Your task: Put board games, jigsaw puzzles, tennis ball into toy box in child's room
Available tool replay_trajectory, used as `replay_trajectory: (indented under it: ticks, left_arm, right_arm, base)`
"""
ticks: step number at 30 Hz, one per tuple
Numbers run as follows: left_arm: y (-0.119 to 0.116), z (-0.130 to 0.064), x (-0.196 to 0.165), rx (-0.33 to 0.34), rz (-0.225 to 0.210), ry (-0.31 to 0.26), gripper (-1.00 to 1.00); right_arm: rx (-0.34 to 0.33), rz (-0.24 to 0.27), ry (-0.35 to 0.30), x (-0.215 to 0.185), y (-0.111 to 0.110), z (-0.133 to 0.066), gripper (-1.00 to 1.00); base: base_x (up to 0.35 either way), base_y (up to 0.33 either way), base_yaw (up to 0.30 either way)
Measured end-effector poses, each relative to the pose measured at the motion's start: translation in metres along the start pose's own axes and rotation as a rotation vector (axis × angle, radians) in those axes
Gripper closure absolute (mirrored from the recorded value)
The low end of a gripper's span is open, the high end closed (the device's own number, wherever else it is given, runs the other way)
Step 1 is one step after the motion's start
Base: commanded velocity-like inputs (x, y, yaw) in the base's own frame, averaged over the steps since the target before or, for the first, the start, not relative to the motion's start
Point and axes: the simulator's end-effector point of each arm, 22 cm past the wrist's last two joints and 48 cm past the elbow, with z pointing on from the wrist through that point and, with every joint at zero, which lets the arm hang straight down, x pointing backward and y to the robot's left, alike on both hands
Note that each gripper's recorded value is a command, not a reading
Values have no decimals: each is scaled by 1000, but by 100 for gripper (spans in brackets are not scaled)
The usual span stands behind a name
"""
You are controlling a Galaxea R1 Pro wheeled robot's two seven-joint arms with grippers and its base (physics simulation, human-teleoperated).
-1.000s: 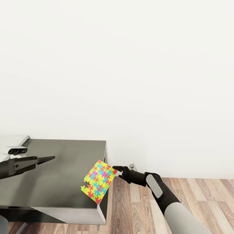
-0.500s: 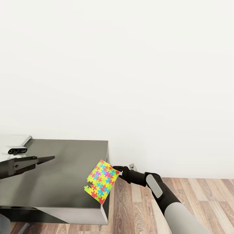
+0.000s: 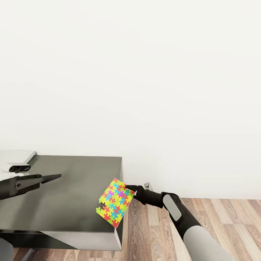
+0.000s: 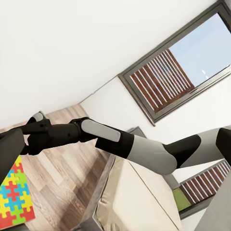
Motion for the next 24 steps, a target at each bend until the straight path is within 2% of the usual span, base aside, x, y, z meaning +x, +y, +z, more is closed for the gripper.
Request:
replay_trajectory:
  ticks: [4, 5, 14, 24]
  left_arm:
    - [0, 0, 0, 0, 0, 0, -100]
    - [0, 0, 0, 0, 0, 0, -100]
    - [0, 0, 0, -1, 1, 0, -100]
    - [-12, -2, -9, -5, 0, 2, -100]
  right_arm:
    - [0, 0, 0, 0, 0, 0, -100]
    - [0, 0, 0, 0, 0, 0, 100]
    - [-5, 3, 0, 0, 2, 1, 100]
    - [-2, 0, 2, 0, 14, -5, 100]
  base:
    - [0, 0, 0]
    - [0, 0, 0]
    - [0, 0, 0]
    - [0, 0, 0]
